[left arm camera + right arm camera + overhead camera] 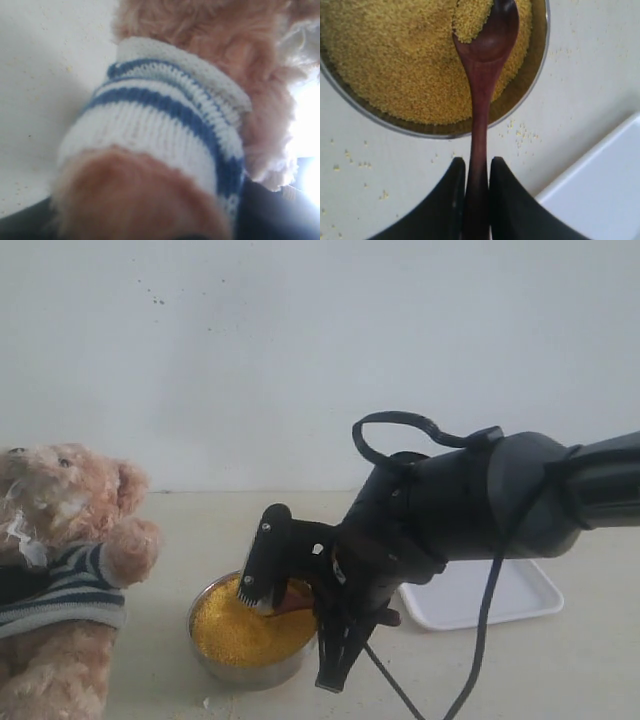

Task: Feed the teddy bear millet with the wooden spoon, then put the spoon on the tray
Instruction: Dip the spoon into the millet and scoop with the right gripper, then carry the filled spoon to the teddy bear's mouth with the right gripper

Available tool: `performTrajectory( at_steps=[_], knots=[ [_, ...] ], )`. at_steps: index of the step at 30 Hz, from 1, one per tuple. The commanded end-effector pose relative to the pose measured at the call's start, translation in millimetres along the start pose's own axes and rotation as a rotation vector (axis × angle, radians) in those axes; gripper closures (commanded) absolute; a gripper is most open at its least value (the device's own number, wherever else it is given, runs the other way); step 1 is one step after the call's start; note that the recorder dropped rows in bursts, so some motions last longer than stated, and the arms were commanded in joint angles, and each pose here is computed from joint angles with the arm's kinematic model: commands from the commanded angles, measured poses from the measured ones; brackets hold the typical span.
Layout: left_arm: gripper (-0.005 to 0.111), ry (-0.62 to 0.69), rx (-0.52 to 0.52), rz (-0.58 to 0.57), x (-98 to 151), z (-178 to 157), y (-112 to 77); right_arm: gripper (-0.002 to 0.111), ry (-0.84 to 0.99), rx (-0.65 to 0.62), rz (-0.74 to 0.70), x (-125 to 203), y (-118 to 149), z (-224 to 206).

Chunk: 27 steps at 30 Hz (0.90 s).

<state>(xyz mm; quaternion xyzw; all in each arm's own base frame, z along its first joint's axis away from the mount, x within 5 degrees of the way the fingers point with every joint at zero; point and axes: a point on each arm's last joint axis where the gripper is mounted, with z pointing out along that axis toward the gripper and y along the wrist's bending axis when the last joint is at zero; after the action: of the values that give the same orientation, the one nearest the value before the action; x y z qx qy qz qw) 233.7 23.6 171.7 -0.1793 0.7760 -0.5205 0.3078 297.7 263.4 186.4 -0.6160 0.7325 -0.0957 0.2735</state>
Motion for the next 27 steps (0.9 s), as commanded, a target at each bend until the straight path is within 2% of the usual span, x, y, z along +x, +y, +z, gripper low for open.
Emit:
performTrajectory(
  at_steps=[1,9,16,21,27],
  knots=[
    [0.103,0.008,0.029,-0.010,0.9,-0.2,-2.3,0.108,-0.013,-0.018,0.086,4.3,-7.9,-3.9],
    [0.103,0.037,0.023,-0.001,3.5,-0.2,-1.7,0.108,-0.013,-0.054,0.123,4.1,-4.8,-4.8],
    [0.103,0.064,0.004,-0.165,27.2,-2.5,6.3,0.108,-0.030,-0.073,0.167,2.9,-7.6,-22.0],
    [0.103,0.061,-0.041,-0.241,43.0,-4.5,13.9,0.108,0.028,-0.142,0.101,8.1,-1.1,-23.6],
    [0.103,0.065,-0.083,-0.295,45.3,-5.0,17.8,0.108,-0.064,-0.077,0.179,5.3,-15.8,-35.1]
  ],
)
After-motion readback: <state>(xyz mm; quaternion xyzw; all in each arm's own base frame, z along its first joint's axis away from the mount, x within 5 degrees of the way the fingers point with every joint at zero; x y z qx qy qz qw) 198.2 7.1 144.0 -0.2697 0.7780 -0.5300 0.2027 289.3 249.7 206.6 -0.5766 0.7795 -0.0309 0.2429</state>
